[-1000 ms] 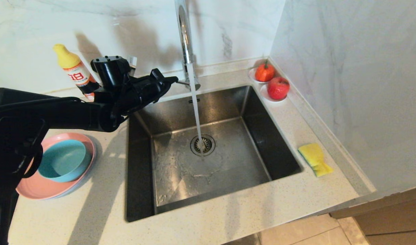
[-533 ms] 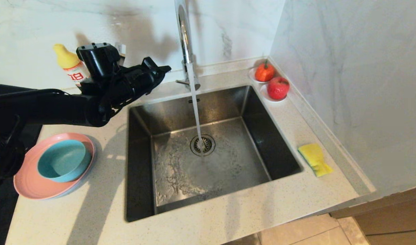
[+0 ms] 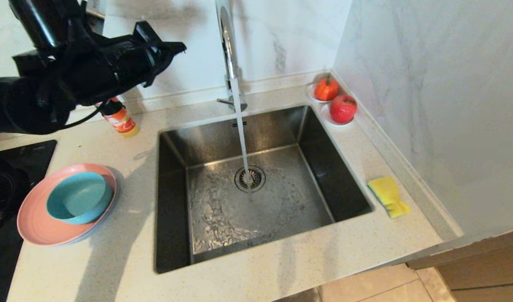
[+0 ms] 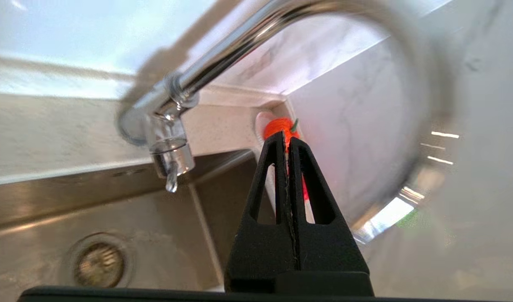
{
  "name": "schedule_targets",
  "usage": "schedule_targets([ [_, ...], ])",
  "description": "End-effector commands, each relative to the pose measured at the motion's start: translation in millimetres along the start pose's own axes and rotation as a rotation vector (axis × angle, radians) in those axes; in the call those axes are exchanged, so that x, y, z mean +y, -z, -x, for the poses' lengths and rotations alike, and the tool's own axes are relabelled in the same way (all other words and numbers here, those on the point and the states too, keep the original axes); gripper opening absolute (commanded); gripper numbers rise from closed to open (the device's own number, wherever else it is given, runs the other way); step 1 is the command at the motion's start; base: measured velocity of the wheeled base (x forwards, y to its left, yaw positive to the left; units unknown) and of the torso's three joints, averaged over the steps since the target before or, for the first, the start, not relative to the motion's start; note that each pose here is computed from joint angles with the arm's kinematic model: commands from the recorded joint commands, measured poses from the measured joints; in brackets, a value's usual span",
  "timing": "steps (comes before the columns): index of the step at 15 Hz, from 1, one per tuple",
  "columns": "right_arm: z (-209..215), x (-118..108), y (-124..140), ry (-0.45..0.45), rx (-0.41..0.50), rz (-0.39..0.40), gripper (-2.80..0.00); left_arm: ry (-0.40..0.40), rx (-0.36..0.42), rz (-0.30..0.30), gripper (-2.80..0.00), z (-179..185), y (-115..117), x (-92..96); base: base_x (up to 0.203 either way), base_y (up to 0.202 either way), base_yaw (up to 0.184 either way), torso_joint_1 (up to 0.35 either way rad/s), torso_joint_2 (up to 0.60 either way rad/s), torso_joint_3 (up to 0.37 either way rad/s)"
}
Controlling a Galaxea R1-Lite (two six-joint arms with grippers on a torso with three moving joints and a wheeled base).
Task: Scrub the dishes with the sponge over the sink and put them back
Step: Turn on the faucet, then pick up a bowl and the sponge
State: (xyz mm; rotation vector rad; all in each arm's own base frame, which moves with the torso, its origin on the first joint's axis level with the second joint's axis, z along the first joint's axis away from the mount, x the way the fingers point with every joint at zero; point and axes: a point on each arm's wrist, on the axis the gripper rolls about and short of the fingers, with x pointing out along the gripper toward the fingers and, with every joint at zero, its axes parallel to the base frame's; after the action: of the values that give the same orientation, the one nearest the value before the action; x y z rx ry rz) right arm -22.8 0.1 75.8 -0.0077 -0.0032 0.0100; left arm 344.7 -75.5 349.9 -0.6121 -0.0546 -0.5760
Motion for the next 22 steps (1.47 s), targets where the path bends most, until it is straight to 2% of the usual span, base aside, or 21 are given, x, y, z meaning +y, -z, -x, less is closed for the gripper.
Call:
schedule_targets([
  [1,0.0,0.0,0.0,-0.001,0.0,0.0,-2.8,-0.009,-0.088,-0.116,-2.8,55.6,-40.1,-52.5,0.0,0.0,0.0,0.0,0.0,0.0],
  [3,0.0,0.0,0.0,-0.001,0.0,0.0,-2.8,-0.076,-0.141,-0.21,-2.8,97.0,-55.7,-79.5,0.0,0.0,0.0,0.0,0.0,0.0],
  [5,0.0,0.0,0.0,-0.001,0.0,0.0,-2.8,-0.098,-0.169,-0.25,-2.8,137.3,-60.7,-99.2,0.0,0.0,0.0,0.0,0.0,0.0],
  [8,0.0,0.0,0.0,-0.001,0.0,0.0,-2.8,-0.122,-0.174,-0.3,-2.8,201.8,-55.3,-121.8,0.0,0.0,0.0,0.0,0.0,0.0],
  [10,0.0,0.0,0.0,-0.001,0.0,0.0,-2.8,-0.187,-0.189,-0.332,-2.8,241.5,-46.6,-130.4,0.0,0.0,0.0,0.0,0.0,0.0],
  [16,0.0,0.0,0.0,-0.001,0.0,0.0,-2.8,-0.46,-0.286,-0.533,-2.8,330.2,-5.5,-129.4,0.0,0.0,0.0,0.0,0.0,0.0],
  [20,0.0,0.0,0.0,-0.001,0.0,0.0,-2.8,-0.599,-0.311,-0.607,-2.8,367.1,35.5,-117.4,0.0,0.0,0.0,0.0,0.0,0.0],
  [22,0.0,0.0,0.0,-0.001,0.0,0.0,-2.8,-0.617,-0.336,-0.616,-2.8,390.5,62.7,-110.5,0.0,0.0,0.0,0.0,0.0,0.0],
])
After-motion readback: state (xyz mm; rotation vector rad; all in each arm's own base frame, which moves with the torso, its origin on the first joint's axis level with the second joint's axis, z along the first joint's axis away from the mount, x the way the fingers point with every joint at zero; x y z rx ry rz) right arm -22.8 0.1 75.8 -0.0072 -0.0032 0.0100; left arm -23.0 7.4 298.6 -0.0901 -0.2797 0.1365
